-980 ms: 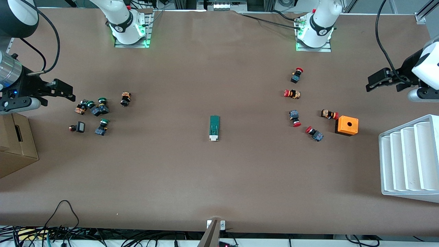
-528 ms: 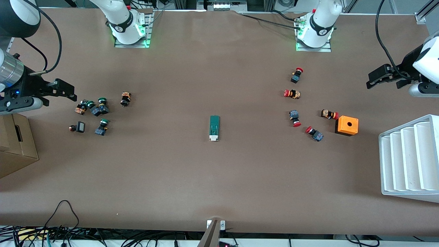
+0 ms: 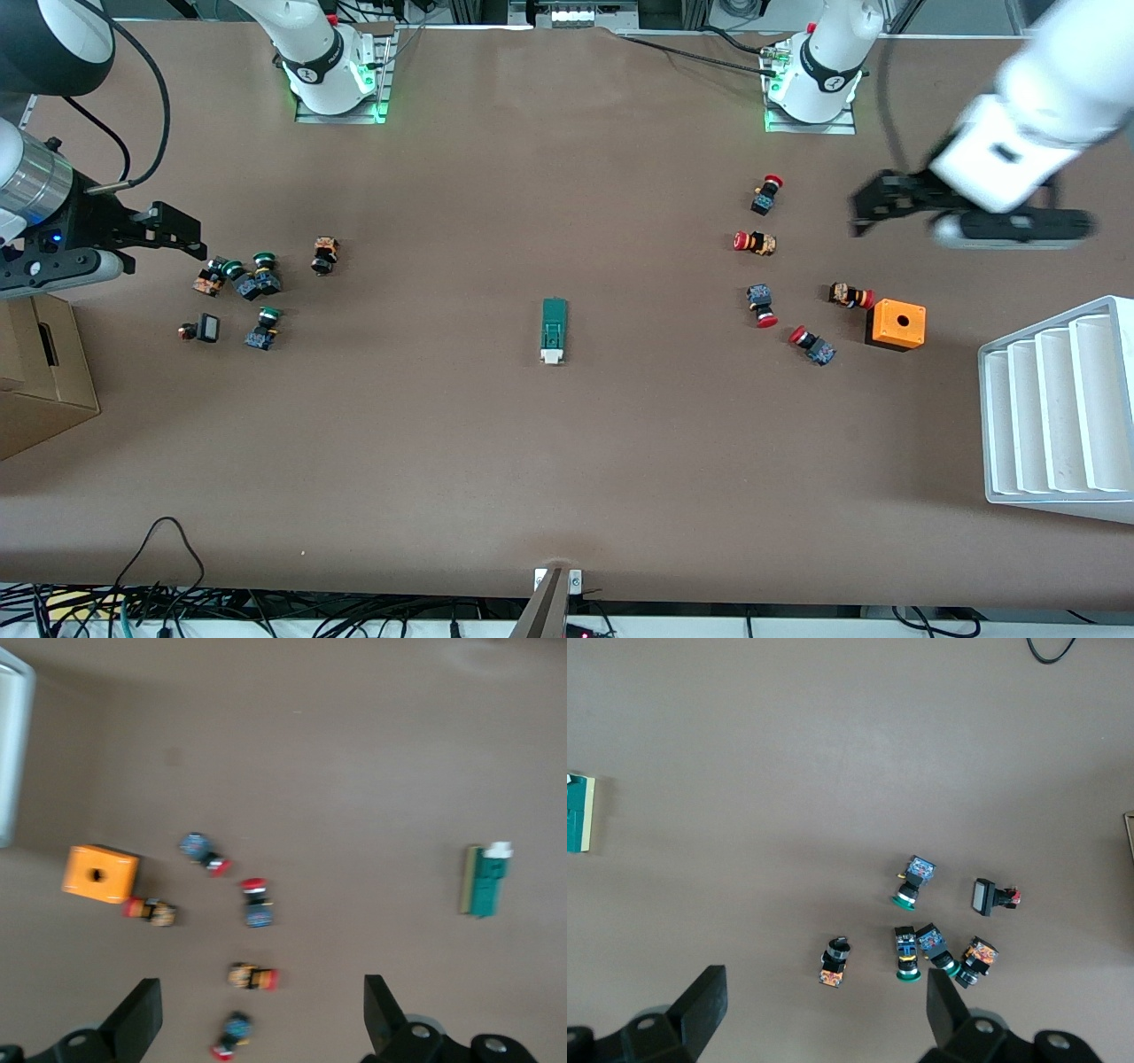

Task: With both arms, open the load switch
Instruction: 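Move the left gripper over the green load switch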

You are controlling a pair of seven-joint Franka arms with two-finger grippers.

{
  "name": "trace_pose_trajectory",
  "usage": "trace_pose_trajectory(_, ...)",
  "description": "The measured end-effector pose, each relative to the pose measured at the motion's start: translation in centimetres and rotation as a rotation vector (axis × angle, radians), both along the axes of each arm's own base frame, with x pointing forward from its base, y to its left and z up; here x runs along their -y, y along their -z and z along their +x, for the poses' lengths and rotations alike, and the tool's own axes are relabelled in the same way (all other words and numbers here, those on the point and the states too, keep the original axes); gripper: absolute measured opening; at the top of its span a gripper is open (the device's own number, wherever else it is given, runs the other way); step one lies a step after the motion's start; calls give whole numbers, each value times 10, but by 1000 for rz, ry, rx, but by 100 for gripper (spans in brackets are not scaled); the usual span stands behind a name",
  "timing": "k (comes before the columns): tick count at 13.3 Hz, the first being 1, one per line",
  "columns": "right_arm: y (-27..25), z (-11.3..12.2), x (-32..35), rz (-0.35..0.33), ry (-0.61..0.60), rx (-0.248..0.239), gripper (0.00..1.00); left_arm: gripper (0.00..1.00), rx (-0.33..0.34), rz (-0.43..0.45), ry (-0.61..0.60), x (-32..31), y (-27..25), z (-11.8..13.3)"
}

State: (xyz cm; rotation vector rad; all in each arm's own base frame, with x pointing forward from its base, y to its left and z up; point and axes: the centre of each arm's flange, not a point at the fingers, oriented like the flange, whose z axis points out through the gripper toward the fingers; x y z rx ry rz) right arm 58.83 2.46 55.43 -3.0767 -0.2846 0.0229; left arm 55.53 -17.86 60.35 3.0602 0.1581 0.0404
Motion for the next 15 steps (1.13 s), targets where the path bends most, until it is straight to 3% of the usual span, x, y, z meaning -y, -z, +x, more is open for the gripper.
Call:
trace_pose_trajectory(4, 5, -1, 2, -1, 2, -26, 100, 100, 83, -45, -127, 116, 53, -10)
trace_pose_trajectory(7, 7, 0, 4, -2, 1, -29, 100, 100, 216, -70, -173, 181, 105, -23)
trace_pose_trajectory(9, 8, 0, 4, 0, 1, -31, 100, 100, 334, 8, -96, 214, 139, -36)
trace_pose_trajectory(15, 22, 8, 3, 3, -6, -39, 100, 100, 545, 12, -175, 303, 239, -90)
